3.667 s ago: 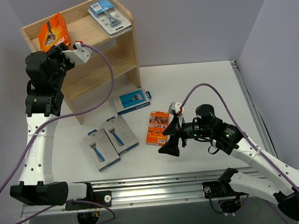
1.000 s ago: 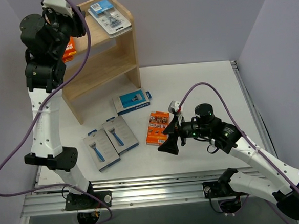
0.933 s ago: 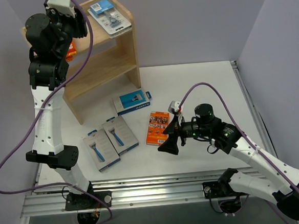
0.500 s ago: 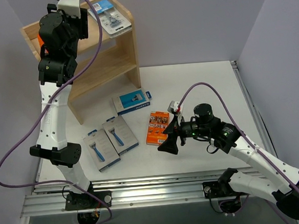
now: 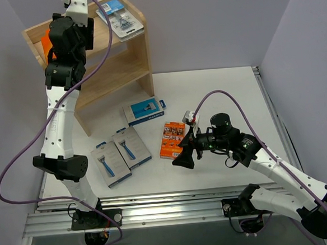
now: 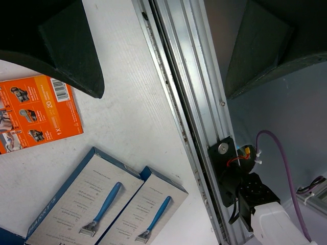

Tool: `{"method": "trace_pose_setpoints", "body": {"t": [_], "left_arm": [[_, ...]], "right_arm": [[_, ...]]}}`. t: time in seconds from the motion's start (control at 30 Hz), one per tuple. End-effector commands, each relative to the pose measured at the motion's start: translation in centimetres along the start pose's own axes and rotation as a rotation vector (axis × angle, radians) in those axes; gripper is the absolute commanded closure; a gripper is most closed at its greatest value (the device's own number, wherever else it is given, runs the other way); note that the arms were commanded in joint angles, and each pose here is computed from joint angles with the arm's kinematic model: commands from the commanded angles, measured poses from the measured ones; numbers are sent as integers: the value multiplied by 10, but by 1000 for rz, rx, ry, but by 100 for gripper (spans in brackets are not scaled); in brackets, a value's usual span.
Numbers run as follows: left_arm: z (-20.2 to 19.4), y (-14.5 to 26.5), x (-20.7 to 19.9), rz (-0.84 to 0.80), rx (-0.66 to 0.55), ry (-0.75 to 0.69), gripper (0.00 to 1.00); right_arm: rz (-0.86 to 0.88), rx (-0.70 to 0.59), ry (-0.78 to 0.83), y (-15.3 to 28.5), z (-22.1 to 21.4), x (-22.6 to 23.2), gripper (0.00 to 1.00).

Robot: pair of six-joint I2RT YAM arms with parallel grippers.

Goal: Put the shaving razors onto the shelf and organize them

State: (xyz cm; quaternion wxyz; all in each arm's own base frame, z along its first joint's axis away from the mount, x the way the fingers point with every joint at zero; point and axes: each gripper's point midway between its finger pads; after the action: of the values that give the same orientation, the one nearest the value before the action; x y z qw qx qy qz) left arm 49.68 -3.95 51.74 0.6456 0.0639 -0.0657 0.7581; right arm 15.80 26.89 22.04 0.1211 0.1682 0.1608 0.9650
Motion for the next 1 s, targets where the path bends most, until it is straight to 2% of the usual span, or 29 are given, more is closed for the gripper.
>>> {"method": "trace_pose_setpoints", "body": {"t": [0.0,0.3,0.57,0.97], "left_arm": [[-3,0,11,34,8,15,31],[-18,-7,26,73,35,7,30],[-19,-11,43,160,28,13,36],[-12,-12,57,233,-15,43,36]], "right_arm": [[-7,-36,29,2,16,-1,0],[-12,-31,26,1,15,-3,0],[-16,-29,24,1,15,-5,0],[-23,-29,23,1,15,-7,0]]}}
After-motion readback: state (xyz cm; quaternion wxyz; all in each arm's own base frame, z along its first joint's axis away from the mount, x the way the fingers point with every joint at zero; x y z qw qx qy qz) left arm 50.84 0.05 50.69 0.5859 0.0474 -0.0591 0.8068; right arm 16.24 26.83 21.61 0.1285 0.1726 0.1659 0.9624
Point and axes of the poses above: each gripper's point midway between its finger pads, its own y axis back along the fingers, its own x axis along the line the jaws close on, z = x × y, and after that the axes turned 6 degrees about y, right-handed
